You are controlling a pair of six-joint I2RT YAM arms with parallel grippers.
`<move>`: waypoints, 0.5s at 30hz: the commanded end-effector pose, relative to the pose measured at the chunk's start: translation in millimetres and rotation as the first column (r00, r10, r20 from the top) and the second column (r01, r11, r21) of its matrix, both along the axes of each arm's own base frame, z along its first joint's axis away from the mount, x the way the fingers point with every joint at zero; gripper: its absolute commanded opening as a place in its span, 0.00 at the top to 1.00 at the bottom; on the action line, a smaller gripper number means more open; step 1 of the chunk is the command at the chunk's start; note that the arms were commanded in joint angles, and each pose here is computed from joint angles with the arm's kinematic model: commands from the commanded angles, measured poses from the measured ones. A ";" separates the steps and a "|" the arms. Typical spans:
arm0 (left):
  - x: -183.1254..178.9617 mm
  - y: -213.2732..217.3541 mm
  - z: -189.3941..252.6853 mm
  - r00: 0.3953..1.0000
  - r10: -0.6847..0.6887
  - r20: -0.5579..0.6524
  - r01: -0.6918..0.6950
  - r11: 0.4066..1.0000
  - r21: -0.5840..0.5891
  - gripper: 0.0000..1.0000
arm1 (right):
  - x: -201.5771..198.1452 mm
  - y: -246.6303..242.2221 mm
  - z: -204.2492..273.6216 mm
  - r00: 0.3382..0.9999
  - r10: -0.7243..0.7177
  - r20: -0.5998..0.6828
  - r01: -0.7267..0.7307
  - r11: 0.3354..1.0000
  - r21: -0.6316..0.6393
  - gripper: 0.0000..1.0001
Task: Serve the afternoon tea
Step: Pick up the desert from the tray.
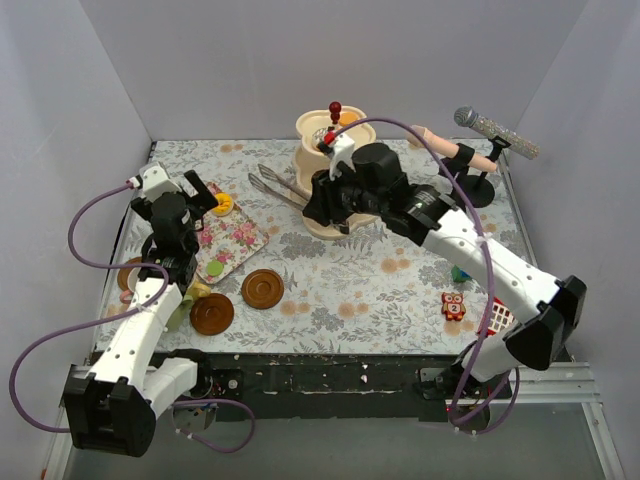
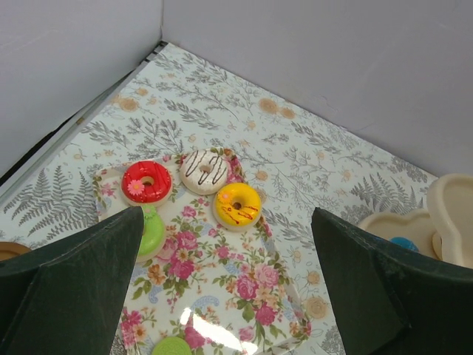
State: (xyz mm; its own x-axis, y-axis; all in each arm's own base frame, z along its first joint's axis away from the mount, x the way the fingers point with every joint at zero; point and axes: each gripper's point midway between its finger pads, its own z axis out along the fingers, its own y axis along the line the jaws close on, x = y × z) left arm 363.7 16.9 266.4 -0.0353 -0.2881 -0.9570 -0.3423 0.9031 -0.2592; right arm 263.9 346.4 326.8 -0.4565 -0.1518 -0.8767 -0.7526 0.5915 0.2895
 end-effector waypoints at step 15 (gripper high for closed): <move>-3.6 -1.0 13.0 0.998 -0.009 0.054 0.009 1.000 0.000 0.02 | 23.6 103.6 -120.0 0.999 0.038 -0.028 -0.040 0.996 -0.074 0.55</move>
State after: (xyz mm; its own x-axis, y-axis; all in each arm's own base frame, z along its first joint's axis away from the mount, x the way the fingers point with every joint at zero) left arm 359.6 19.7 278.5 0.0113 -0.2895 -0.9571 -0.3419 0.8984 -0.2758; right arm 266.6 427.3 204.3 -0.5082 -0.3041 -0.8057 -0.7682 0.5830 0.2646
